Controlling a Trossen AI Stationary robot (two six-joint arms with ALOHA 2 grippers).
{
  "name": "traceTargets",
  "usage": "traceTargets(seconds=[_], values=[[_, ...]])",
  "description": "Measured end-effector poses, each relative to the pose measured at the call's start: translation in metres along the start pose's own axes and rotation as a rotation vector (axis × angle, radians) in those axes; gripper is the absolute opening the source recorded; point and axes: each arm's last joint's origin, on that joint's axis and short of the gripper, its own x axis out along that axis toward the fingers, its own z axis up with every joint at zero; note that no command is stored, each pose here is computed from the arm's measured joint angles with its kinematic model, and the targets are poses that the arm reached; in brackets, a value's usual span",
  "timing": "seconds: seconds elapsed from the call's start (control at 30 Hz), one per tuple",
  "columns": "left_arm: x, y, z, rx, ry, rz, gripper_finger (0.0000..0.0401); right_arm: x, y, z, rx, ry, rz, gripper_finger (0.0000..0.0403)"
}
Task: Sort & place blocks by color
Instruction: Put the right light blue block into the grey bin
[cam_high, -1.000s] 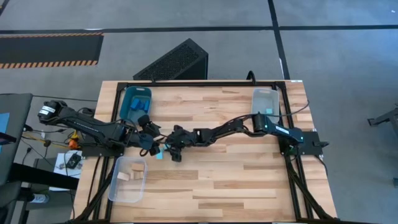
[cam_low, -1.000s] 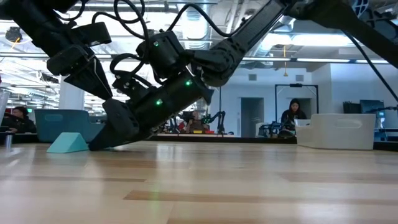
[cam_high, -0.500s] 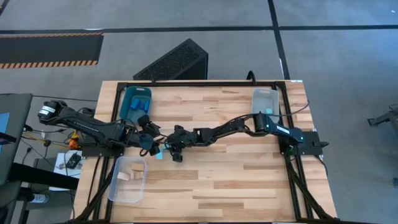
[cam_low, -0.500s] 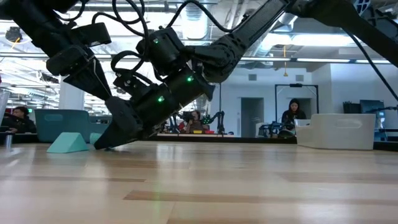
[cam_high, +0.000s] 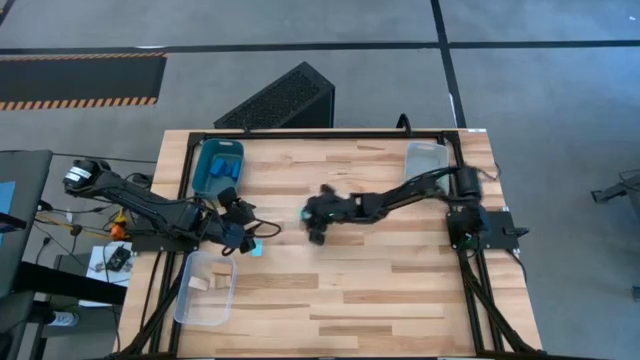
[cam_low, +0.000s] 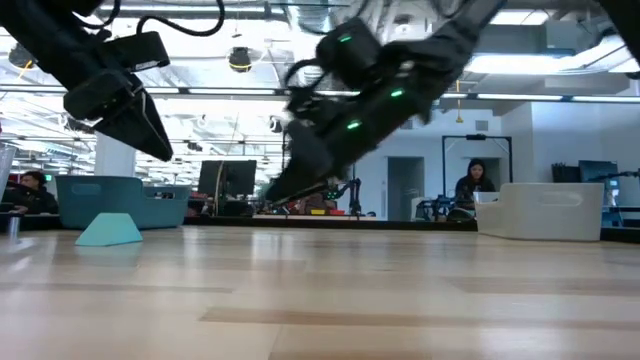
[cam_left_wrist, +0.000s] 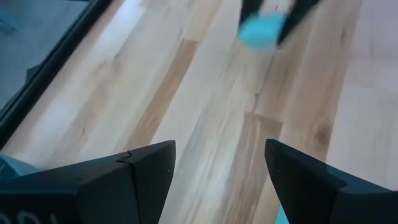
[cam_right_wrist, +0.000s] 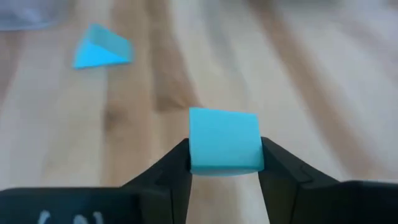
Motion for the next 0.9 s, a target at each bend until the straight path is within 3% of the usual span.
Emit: traceTargets(seconds=[0.27,0.53,0.73,0.9], values=[[0.004,-0.009,0.012,0.015,-0.11,-0.006,0.0238,-0.082,-0.022,-0.019,0.1,0.057,-0.262,0.0163],[0.02,-0.024,0.014,0.096,-0.126,-0.013,0.0238,-0.158,-0.044,-0.032,0.176,0.137,-0.537,0.0166],[0.032,-0.033,0.011,0.135,-0.109,0.003,0.0238,-0.206,-0.075,-0.047,0.27,0.307,-0.755,0.0165],[0.037,-0.036,0.011,0.158,-0.108,0.005,0.0238,-0.228,-0.104,-0.062,0.374,0.46,-0.964,0.0164]])
